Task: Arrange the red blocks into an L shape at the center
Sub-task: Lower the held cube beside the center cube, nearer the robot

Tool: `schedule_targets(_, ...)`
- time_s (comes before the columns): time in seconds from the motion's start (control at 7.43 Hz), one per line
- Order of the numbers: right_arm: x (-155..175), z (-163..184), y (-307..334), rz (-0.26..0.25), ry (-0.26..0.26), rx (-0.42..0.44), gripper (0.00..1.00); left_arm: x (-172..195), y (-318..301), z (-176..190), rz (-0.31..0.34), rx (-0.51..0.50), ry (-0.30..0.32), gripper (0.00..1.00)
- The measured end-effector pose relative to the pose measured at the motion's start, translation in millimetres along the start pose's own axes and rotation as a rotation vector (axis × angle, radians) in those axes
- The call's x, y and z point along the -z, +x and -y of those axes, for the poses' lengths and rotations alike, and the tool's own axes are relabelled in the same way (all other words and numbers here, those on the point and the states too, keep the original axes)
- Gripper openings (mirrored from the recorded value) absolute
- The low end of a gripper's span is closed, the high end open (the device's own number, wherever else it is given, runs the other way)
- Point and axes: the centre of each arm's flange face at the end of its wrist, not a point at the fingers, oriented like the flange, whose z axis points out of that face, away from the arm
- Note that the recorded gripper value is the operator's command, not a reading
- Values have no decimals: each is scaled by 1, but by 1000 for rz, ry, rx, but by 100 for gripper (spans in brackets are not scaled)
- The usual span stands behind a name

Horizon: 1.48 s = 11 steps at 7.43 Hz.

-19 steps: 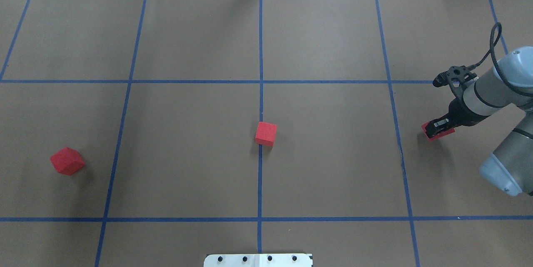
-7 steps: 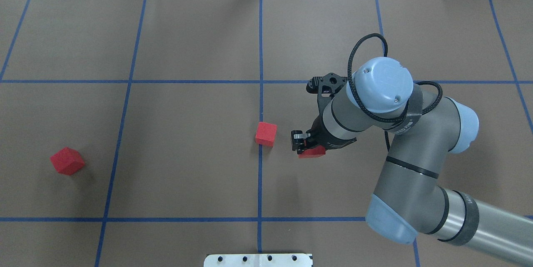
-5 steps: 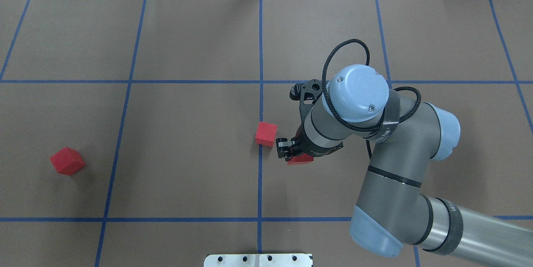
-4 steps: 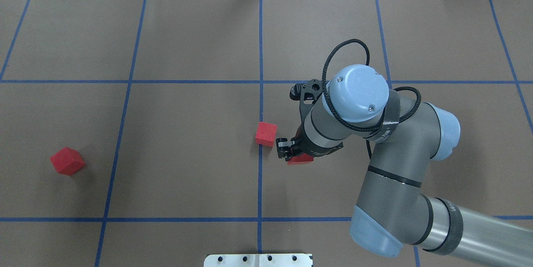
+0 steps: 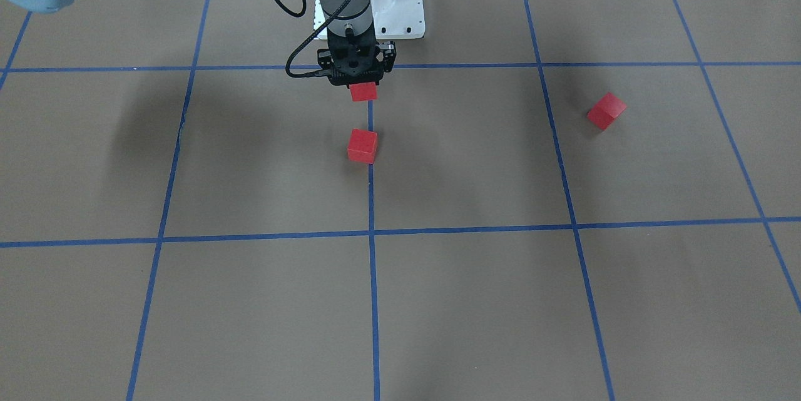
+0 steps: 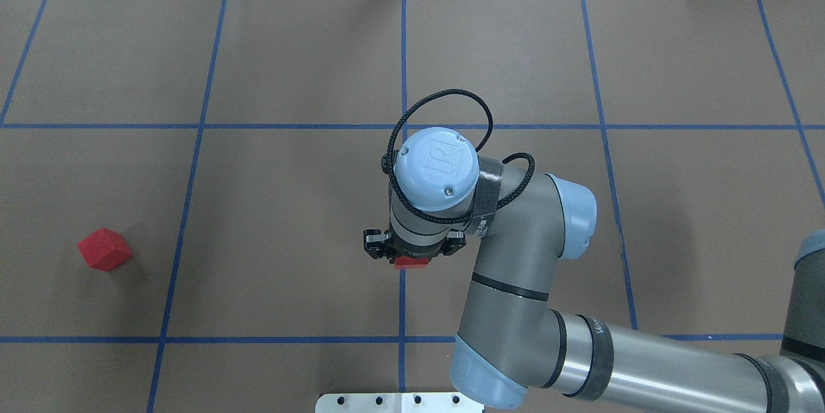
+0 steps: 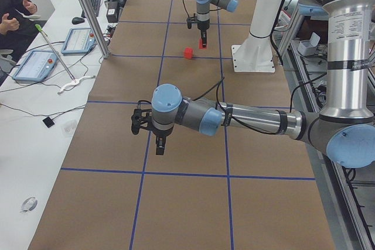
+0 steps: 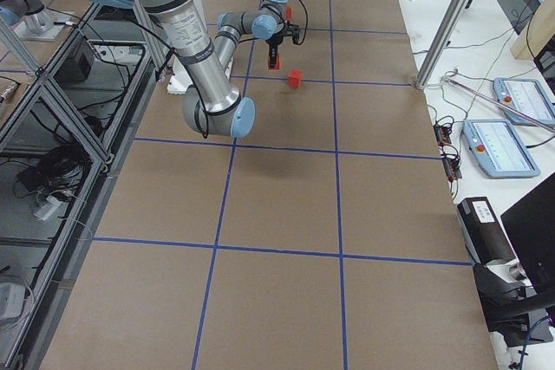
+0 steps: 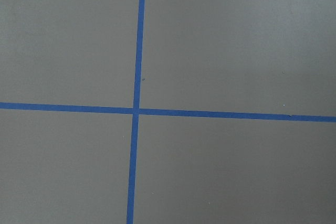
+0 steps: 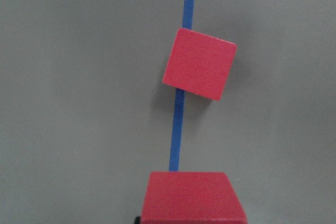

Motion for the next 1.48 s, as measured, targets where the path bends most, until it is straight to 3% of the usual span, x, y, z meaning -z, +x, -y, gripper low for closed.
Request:
schedule_targets(0.54, -28, 16, -14, -54, -9, -16, 0, 0, 1, 0, 0, 0, 1, 100)
schedule_targets(0.94, -52, 30, -11, -39, 3, -13, 0, 1, 1, 0, -1, -1, 2, 100)
schedule_targets(1.48, -56, 47, -2, -46, 23, -19, 0, 2, 2, 0, -1, -2, 3, 100)
